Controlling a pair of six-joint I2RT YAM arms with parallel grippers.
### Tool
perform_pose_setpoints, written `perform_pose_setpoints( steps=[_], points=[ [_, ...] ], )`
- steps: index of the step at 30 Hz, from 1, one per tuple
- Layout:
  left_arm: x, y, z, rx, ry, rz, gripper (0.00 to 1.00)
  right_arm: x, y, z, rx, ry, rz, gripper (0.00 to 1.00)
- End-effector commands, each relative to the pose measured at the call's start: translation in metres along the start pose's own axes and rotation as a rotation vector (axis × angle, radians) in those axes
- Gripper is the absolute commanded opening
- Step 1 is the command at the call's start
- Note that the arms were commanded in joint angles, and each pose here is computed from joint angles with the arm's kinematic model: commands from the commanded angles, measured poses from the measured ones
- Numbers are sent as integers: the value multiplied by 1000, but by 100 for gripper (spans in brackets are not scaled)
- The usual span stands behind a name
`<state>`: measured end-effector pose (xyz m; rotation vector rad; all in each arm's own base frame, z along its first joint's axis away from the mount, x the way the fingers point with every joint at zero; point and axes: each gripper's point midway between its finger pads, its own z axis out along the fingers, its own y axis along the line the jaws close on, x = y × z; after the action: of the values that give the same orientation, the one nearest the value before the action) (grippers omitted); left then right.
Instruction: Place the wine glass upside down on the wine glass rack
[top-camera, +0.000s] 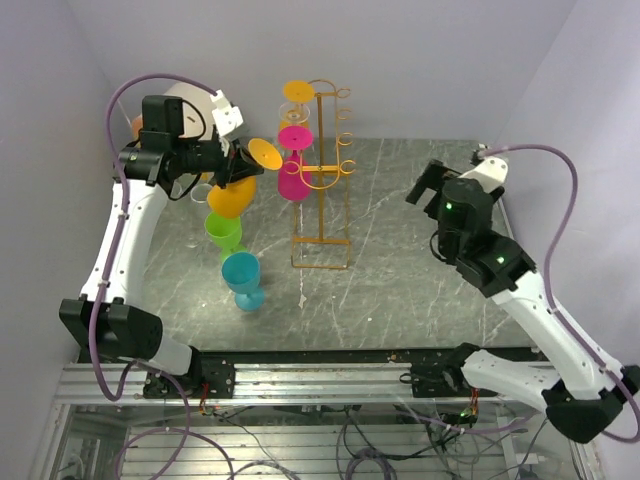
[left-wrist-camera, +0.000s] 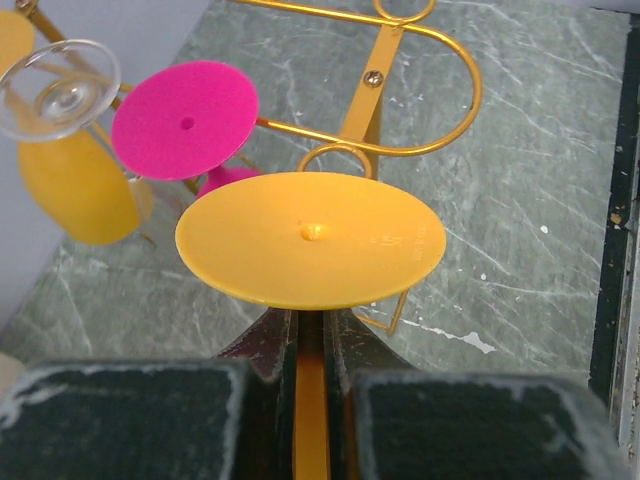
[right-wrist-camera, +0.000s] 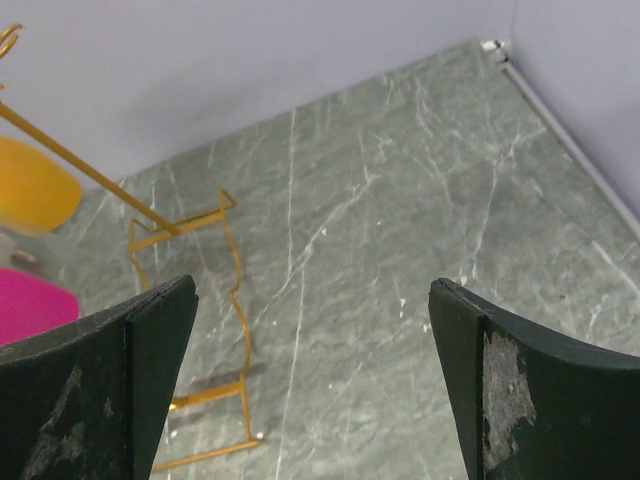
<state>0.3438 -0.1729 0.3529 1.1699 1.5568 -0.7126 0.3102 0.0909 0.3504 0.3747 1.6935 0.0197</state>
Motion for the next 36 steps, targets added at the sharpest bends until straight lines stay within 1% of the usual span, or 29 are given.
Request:
perform_pose_setpoints(
  steps=[1,4,8,16,21,29,36],
  points=[
    [-6,-5,9,100,-80,78,7,40,-14,-6,-34,198,30,100],
    [-2,-1,16,105,-95,71,7,47,-18,-2,2,232,0,100],
    [-3,-2,21,138,-135,77,7,40,-21,-5,-6,197,20,100],
    [1,3,32,172,-150,59,7,41,-31,-10,15,201,2,100],
    [8,0,41,195,-145,62,7,46,-35,-11,18,201,2,100],
    [7,-7,48,235,-169,79,7,56,-36,-13,15,223,8,100],
    [15,-7,57,248,-187,45,7,58,-37,-14,11,227,15,100]
  ],
)
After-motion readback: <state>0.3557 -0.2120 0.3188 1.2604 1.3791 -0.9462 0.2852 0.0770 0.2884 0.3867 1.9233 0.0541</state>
